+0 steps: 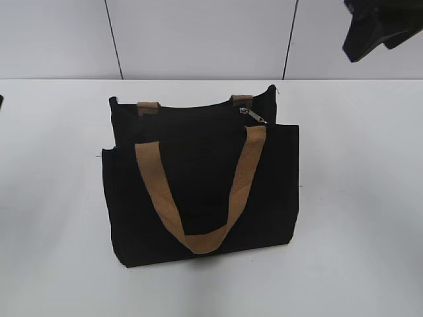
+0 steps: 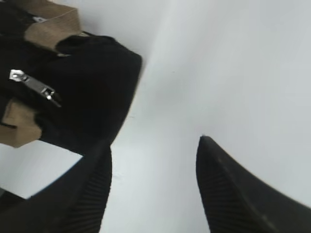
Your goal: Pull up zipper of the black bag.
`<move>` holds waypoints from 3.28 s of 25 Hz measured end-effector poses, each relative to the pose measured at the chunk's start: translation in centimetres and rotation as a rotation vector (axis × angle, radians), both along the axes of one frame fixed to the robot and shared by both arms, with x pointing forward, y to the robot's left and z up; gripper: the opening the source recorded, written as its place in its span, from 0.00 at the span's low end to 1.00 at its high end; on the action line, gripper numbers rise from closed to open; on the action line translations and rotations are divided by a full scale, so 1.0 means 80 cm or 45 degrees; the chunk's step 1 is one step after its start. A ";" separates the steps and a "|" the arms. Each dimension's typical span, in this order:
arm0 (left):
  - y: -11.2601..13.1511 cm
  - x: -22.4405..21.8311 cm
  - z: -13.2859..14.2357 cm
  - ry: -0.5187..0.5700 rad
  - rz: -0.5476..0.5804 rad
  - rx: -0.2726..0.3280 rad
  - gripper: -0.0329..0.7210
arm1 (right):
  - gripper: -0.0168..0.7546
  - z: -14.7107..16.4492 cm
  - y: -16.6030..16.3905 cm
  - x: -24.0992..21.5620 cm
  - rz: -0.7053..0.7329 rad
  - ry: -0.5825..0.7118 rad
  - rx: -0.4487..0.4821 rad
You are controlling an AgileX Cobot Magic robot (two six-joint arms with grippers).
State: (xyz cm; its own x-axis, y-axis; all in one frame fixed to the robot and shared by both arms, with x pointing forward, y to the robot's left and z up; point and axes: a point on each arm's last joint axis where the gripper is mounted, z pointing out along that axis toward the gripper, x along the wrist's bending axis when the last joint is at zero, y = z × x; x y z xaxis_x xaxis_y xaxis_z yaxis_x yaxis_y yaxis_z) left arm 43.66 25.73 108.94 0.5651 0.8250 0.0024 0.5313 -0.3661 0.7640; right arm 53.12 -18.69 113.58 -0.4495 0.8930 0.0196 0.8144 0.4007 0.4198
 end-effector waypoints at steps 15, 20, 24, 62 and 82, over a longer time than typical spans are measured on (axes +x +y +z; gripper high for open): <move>0.029 -0.026 0.028 0.252 0.407 0.081 0.73 | 0.58 0.049 -0.052 -0.094 -0.149 -0.336 -0.010; 0.031 -0.095 0.024 0.047 0.425 0.032 0.73 | 0.58 0.008 -0.070 -0.153 -0.141 -0.383 0.034; 0.032 -0.140 0.002 -0.022 0.422 0.006 0.73 | 0.58 -0.027 -0.084 -0.193 -0.139 -0.386 0.037; 0.030 -0.263 -0.036 -0.329 0.367 -0.110 0.69 | 0.58 -0.114 -0.141 -0.373 -0.049 -0.773 0.206; 0.030 -0.263 -0.036 -0.330 0.368 -0.111 0.69 | 0.58 -0.114 -0.140 -0.372 -0.319 -0.792 0.125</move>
State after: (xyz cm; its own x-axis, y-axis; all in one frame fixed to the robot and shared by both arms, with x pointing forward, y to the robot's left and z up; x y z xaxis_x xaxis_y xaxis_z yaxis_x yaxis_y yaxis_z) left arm 22.59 28.11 106.06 0.2991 0.9535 0.0374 0.3882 -0.1574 0.9080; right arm 23.32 -29.86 104.49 -0.1833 0.9790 -0.0891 0.4729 0.1672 0.8651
